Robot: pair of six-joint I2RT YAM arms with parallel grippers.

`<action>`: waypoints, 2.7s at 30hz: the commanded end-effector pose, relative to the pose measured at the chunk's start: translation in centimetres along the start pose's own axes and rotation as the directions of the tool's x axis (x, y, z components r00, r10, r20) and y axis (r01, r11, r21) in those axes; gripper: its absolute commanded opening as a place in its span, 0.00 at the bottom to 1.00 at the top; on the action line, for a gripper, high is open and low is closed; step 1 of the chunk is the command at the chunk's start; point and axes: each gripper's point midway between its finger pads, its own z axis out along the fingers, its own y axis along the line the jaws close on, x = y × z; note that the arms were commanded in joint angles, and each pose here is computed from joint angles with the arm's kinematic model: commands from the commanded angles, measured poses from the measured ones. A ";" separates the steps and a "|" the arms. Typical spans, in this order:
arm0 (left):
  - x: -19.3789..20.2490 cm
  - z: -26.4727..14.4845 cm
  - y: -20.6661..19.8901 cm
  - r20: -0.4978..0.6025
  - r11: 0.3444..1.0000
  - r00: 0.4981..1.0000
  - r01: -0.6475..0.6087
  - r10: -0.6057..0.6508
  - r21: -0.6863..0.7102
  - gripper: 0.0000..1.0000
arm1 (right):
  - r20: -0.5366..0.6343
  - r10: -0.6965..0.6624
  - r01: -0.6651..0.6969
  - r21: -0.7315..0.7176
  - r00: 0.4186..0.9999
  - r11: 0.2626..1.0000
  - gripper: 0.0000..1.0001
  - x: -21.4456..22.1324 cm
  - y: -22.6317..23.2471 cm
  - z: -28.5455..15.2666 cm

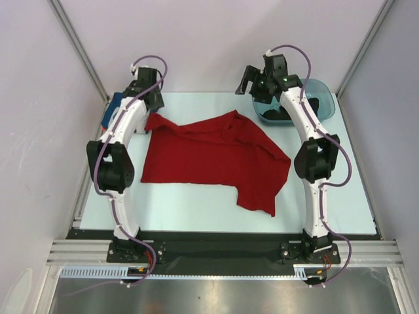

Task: Fold and stack the t-shirts
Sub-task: Flatten the tshirt out

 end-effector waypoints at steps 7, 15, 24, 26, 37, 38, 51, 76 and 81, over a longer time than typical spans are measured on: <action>1.2 -7.1 5.4 -0.036 0.990 0.992 0.120 -0.123 -0.070 0.67 | -0.330 -0.003 0.104 0.289 0.944 0.952 0.97 11.6 -6.5 -11.4; 17.0 -5.5 7.2 -0.390 0.953 0.871 0.298 -0.298 -0.063 0.49 | -0.448 0.047 0.056 0.214 0.893 0.975 0.54 22.0 -6.8 -19.0; 21.0 -4.6 9.4 -0.458 0.905 0.781 0.355 -0.425 -0.236 0.49 | -0.460 0.089 0.028 0.241 0.884 0.970 0.50 25.7 -8.1 -22.8; 22.0 -4.7 9.3 -0.463 0.883 0.753 0.385 -0.468 -0.268 0.50 | -0.456 0.094 0.025 0.247 0.885 0.969 0.50 25.6 -8.4 -23.0; 25.3 -5.1 10.4 -0.489 0.828 0.675 0.379 -0.553 -0.413 0.50 | -0.446 0.106 0.014 0.257 0.889 0.966 0.50 25.6 -9.0 -23.4; 25.4 -5.0 10.4 -0.488 0.825 0.671 0.381 -0.558 -0.417 0.51 | -0.448 0.107 0.013 0.255 0.888 0.967 0.50 25.7 -9.1 -23.3; 25.0 -3.8 12.3 -0.431 0.807 0.702 0.371 -0.568 -0.459 0.11 | -0.517 0.155 0.010 0.303 0.842 0.953 0.50 29.0 -11.0 -23.6; 21.4 -5.8 15.0 -0.301 0.839 0.818 0.349 -0.490 -0.418 0.00 | -0.675 0.265 -0.088 0.285 0.689 0.955 0.43 38.0 -11.9 -19.9; 21.5 -5.7 15.0 -0.305 0.846 0.822 0.343 -0.480 -0.408 0.00 | -0.692 0.291 -0.073 0.326 0.661 0.942 0.45 39.6 -12.4 -21.3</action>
